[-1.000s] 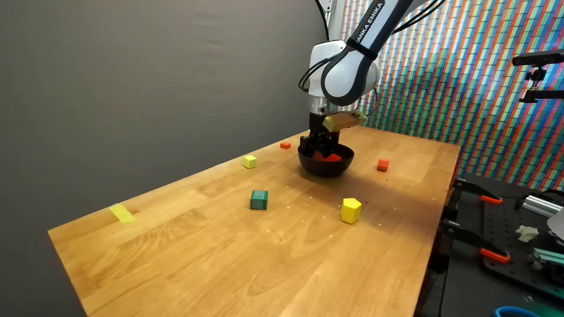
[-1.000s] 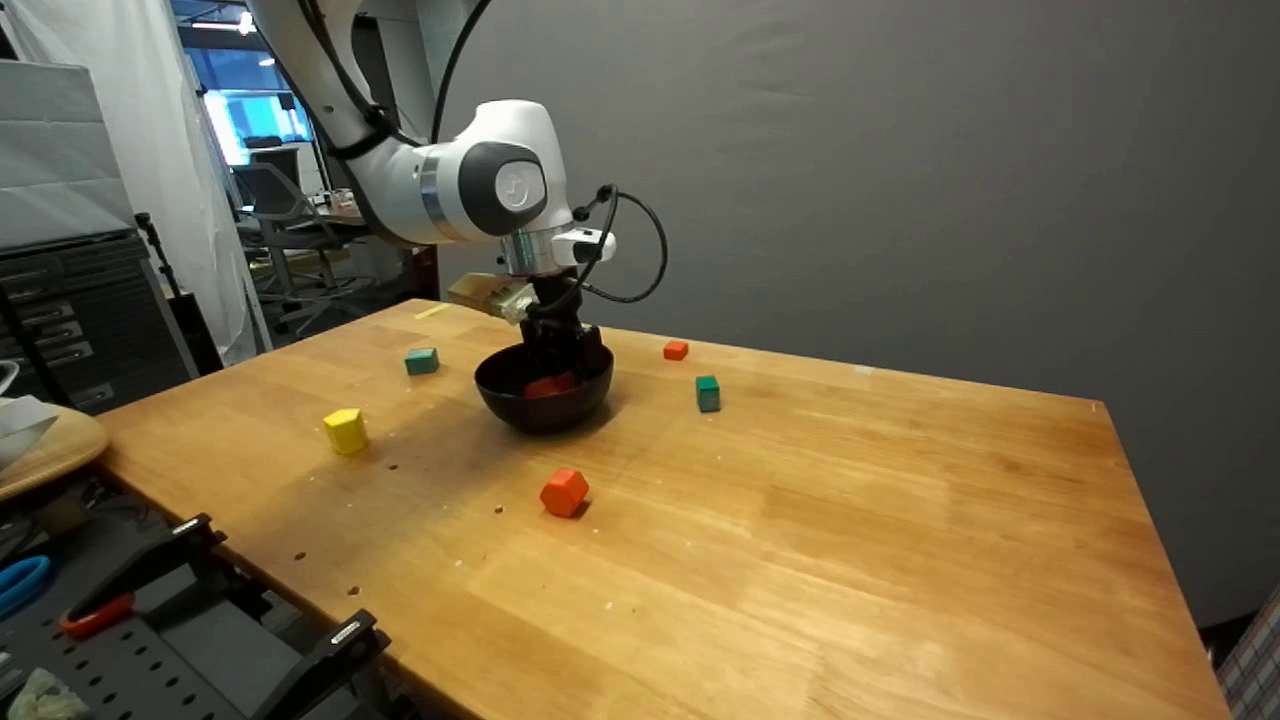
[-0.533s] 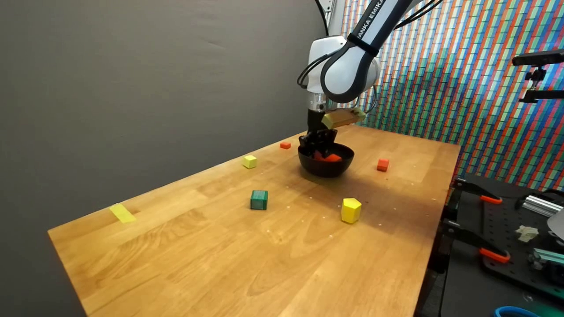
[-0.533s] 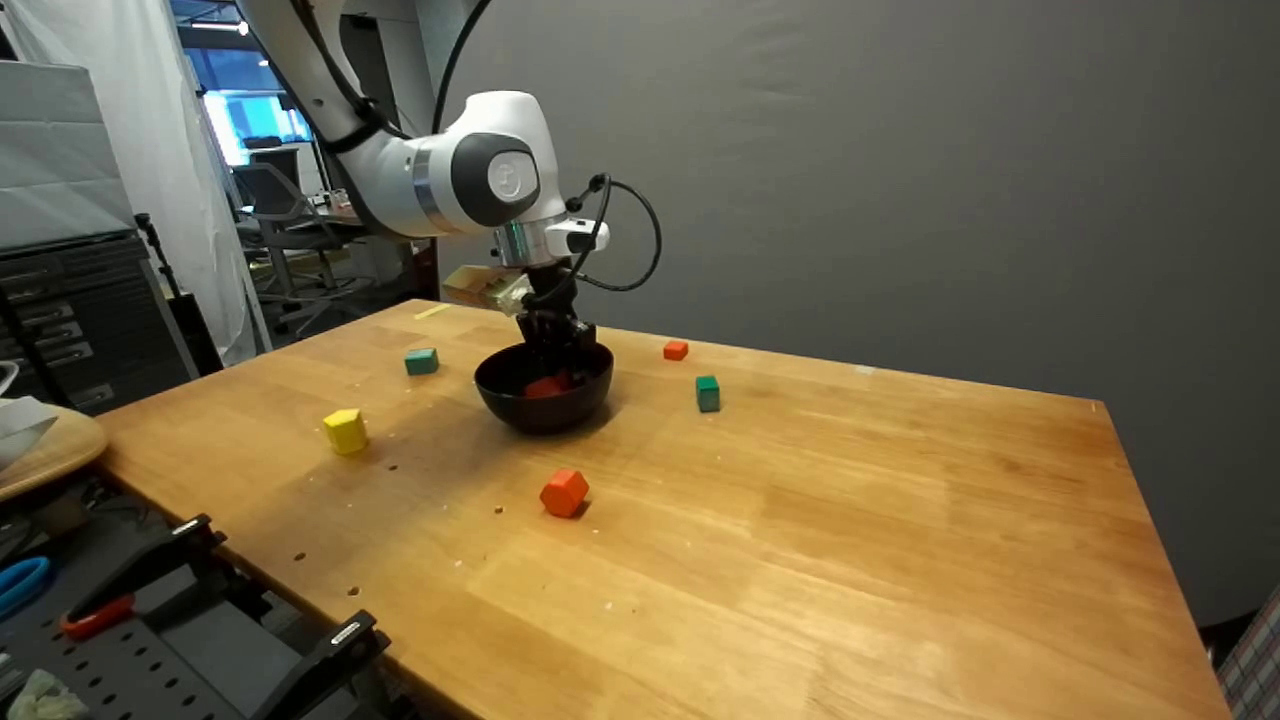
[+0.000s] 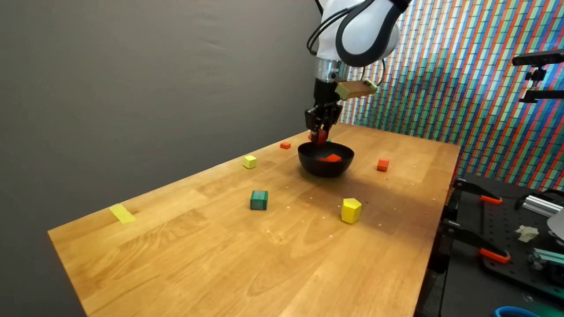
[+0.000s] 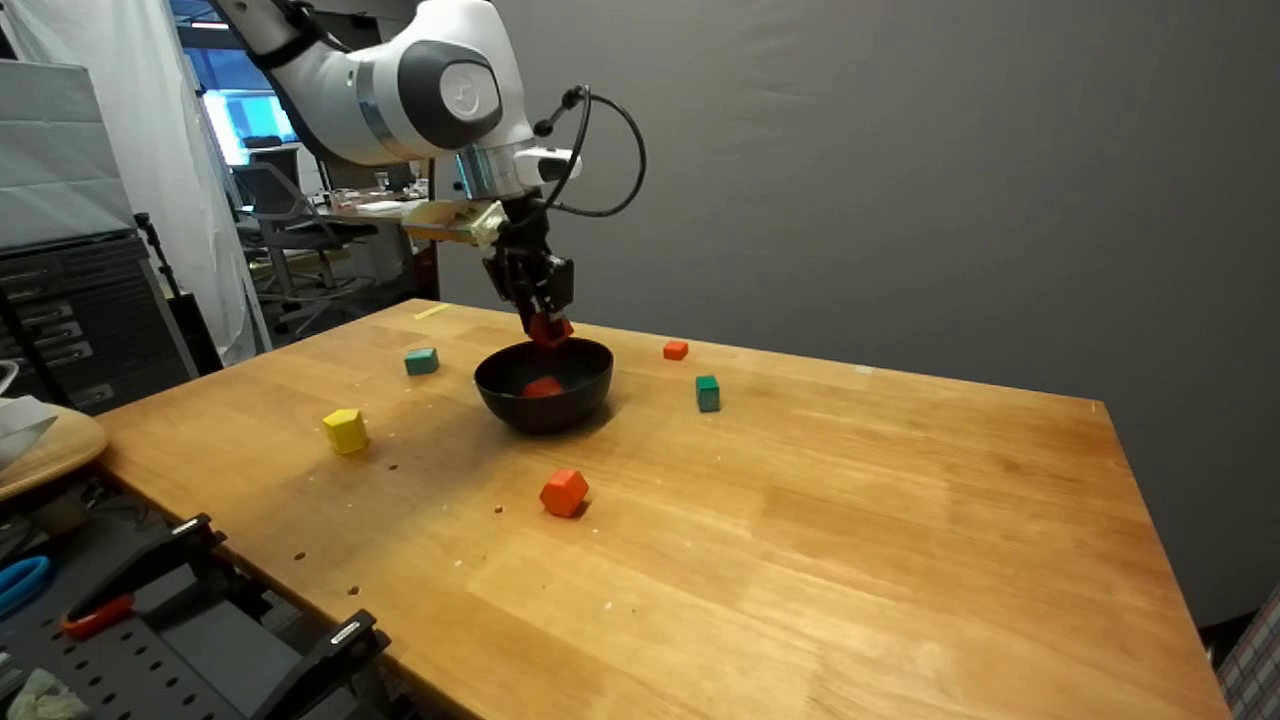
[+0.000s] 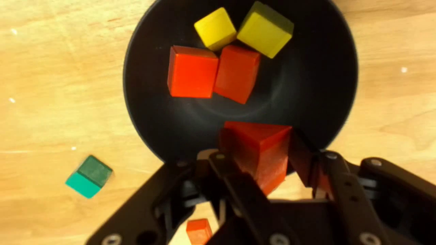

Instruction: Remove the blocks from the bowl and put them on the table

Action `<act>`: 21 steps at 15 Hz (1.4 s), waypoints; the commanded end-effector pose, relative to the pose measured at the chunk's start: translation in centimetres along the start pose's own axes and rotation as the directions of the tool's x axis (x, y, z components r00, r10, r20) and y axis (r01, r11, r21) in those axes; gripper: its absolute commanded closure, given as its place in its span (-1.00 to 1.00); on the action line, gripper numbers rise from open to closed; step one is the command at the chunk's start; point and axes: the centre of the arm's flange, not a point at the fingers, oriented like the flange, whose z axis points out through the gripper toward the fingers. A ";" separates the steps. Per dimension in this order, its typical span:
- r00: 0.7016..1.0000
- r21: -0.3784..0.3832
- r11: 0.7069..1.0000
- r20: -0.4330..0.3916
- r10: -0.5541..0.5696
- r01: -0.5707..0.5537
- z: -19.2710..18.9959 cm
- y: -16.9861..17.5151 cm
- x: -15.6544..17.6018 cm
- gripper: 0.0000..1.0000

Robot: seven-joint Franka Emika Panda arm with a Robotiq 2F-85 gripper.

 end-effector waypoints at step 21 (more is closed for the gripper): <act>0.789 -0.084 0.785 0.104 -0.606 0.614 5.1 -19.9 6.6 -0.43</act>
